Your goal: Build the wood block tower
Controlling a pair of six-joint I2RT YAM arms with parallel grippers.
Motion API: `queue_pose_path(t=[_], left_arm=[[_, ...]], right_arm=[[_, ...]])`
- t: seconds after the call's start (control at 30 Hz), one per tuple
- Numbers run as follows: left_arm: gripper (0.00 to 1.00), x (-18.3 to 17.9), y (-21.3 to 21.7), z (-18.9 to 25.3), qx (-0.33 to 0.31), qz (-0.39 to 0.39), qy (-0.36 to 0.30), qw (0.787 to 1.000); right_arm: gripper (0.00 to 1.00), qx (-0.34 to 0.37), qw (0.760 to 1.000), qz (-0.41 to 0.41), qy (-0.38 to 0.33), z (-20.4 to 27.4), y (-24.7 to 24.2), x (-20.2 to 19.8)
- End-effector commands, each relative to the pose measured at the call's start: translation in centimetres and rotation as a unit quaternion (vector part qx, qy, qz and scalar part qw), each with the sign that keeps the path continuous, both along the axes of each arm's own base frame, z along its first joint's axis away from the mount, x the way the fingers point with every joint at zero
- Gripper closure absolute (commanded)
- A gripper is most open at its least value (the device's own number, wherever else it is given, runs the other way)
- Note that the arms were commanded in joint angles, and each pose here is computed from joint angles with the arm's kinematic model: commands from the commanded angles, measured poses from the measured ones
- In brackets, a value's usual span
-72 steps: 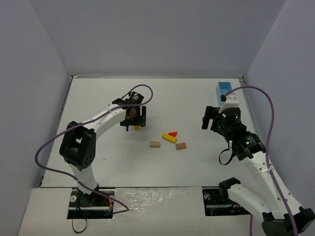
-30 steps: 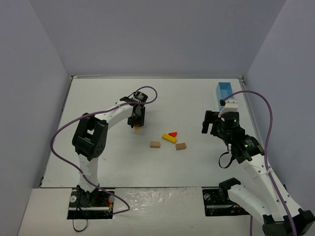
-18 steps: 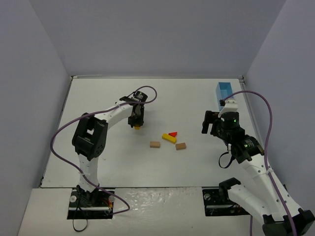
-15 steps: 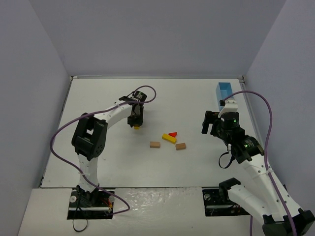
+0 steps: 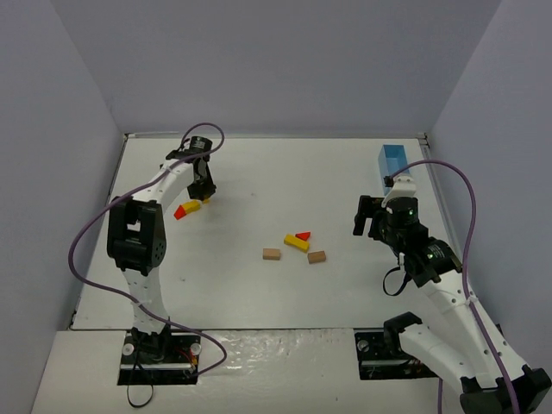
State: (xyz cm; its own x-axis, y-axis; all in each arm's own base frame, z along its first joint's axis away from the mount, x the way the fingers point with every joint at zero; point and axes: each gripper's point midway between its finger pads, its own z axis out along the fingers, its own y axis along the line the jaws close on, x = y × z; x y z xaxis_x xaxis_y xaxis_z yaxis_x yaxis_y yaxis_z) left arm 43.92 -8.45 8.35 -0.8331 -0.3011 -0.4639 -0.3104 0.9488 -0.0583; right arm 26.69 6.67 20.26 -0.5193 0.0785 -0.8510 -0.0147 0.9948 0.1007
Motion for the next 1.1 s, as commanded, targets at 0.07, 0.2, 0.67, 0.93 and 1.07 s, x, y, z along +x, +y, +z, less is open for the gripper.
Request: queue_pose_path(t=[0.07,0.2,0.67,0.93,1.07], left_arm=[[0.98,2.6,0.3,4.3,-0.021,0.029,-0.057,0.998],[0.98,2.9,0.6,4.2,-0.024,0.044,-0.056,0.997],[0.97,2.7,1.6,2.3,-0.036,0.11,-0.034,0.993],[0.91,2.5,2.0,1.4,-0.031,0.126,-0.023,0.991],[0.9,2.4,2.3,0.8,-0.029,0.134,-0.018,0.99]], right_arm=[[0.2,0.015,1.0,-0.001,-0.019,0.7,0.5,0.9],[0.2,0.014,1.0,-0.003,-0.02,0.7,0.4,0.9],[0.2,0.014,1.0,-0.003,-0.017,0.5,0.4,0.9],[0.2,0.015,1.0,-0.001,-0.014,0.3,0.5,0.9],[0.2,0.017,1.0,0.0,-0.014,0.2,0.6,0.9]])
